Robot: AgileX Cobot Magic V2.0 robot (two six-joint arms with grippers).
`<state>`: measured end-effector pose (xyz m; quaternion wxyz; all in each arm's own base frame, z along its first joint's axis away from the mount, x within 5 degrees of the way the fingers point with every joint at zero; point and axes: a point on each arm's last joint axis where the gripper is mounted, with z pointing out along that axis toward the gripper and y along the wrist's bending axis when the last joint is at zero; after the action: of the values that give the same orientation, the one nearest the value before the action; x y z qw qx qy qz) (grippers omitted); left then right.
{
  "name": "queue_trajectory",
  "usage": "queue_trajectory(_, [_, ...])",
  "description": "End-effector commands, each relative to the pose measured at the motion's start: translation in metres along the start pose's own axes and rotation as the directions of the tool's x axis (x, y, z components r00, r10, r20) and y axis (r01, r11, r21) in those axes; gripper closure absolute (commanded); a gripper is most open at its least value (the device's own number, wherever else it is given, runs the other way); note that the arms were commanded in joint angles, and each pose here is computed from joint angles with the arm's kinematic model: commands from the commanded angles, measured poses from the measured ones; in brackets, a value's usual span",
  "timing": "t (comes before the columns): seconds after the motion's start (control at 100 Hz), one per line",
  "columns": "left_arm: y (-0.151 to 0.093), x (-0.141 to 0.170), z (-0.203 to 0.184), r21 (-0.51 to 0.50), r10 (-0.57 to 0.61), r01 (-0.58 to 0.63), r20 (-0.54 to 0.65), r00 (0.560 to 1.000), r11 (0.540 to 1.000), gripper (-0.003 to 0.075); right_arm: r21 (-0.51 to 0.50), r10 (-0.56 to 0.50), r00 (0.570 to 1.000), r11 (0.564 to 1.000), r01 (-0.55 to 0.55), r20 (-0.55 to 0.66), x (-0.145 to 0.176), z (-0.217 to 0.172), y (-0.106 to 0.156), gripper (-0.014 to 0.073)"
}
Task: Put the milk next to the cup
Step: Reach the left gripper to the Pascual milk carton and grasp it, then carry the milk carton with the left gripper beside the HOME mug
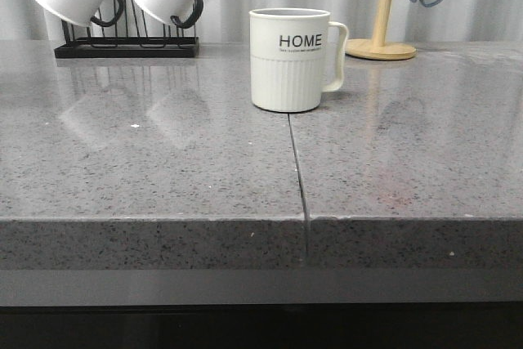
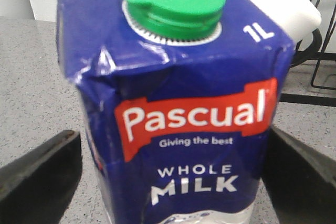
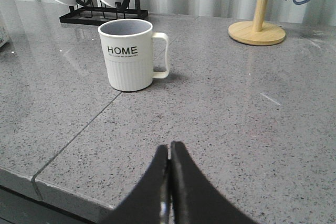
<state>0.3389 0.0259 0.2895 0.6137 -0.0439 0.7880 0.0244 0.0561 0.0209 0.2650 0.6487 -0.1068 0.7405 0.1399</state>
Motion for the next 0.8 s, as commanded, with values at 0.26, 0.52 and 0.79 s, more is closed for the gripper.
queue_trajectory(0.26, [-0.001,-0.030,-0.010,-0.001,-0.002,0.003,0.160,0.987,1.000,0.0385,-0.003,-0.011,0.995,1.000,0.011,0.096,-0.015,-0.002,0.001,0.0661])
queue_trajectory(0.52, [-0.017,-0.047,-0.035,0.049,-0.007,-0.004,0.221,0.975,0.999,0.0409,-0.003,-0.011,0.995,1.000,0.011,0.096,-0.015,-0.002,0.001,0.0661])
queue_trajectory(0.79, [-0.090,-0.050,-0.055,0.276,-0.014,-0.063,0.269,0.963,0.959,0.0409,-0.003,-0.011,0.995,1.000,0.011,0.096,-0.015,-0.002,0.001,0.0661])
